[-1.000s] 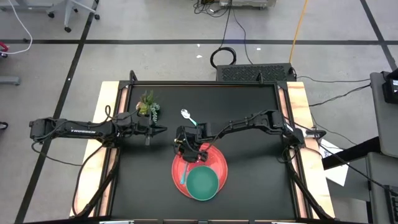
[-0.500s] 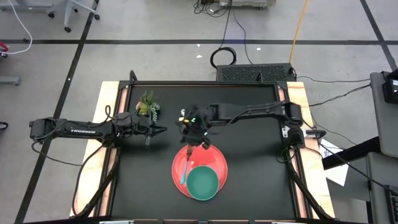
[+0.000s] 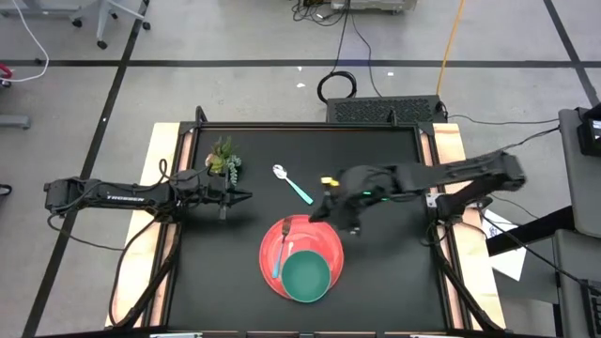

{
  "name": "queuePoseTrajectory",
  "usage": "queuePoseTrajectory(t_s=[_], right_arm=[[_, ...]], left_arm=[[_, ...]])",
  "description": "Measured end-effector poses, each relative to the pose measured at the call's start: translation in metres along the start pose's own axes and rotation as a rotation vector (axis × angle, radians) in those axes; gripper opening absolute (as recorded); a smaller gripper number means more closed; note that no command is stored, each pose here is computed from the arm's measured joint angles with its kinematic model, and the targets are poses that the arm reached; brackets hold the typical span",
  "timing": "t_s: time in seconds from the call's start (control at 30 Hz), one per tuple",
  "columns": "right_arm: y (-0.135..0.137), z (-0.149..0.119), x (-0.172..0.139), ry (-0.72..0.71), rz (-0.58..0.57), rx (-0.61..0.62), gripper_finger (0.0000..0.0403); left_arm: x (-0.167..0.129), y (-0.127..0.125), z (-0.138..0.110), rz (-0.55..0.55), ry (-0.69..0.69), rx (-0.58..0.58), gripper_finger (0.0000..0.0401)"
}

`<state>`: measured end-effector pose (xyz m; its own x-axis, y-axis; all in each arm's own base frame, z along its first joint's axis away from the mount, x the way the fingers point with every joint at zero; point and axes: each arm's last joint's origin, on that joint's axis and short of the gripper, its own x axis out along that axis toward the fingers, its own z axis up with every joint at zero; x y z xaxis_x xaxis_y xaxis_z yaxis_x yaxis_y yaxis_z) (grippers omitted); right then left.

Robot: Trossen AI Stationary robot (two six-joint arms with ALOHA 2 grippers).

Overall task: Set table place
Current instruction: Adjust the green bowl on the orange plate

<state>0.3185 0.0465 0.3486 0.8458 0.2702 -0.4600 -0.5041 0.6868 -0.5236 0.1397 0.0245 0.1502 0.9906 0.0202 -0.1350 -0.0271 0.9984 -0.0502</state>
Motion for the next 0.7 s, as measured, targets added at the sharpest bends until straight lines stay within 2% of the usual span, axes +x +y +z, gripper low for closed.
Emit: queuePoseTrajectory(t_s=[0.13, 0.27, 0.37, 0.57, 0.7], right_arm=[[0.023, -0.016, -0.033, -0.101, -0.074, 0.126, 0.0000], [0.046, -0.042, -0.054, -0.137, -0.166, 0.264, 0.0000], [0.067, -0.068, -0.057, -0.140, -0.213, 0.309, 0.0000], [0.110, -0.117, -0.050, -0.281, -0.282, 0.328, 0.0000], [0.129, -0.144, -0.049, -0.353, -0.334, 0.349, 0.0000]], left_arm=[[0.000, 0.000, 0.000, 0.004, -0.002, -0.003, 0.0026], [0.000, 0.000, 0.001, 0.008, -0.007, -0.004, 0.0026], [0.000, 0.000, 0.001, 0.009, -0.007, -0.004, 0.0026], [0.000, 0.000, -0.004, 0.009, 0.037, -0.011, 0.0026], [0.000, 0.000, -0.004, 0.006, 0.038, 0.002, 0.0026]])
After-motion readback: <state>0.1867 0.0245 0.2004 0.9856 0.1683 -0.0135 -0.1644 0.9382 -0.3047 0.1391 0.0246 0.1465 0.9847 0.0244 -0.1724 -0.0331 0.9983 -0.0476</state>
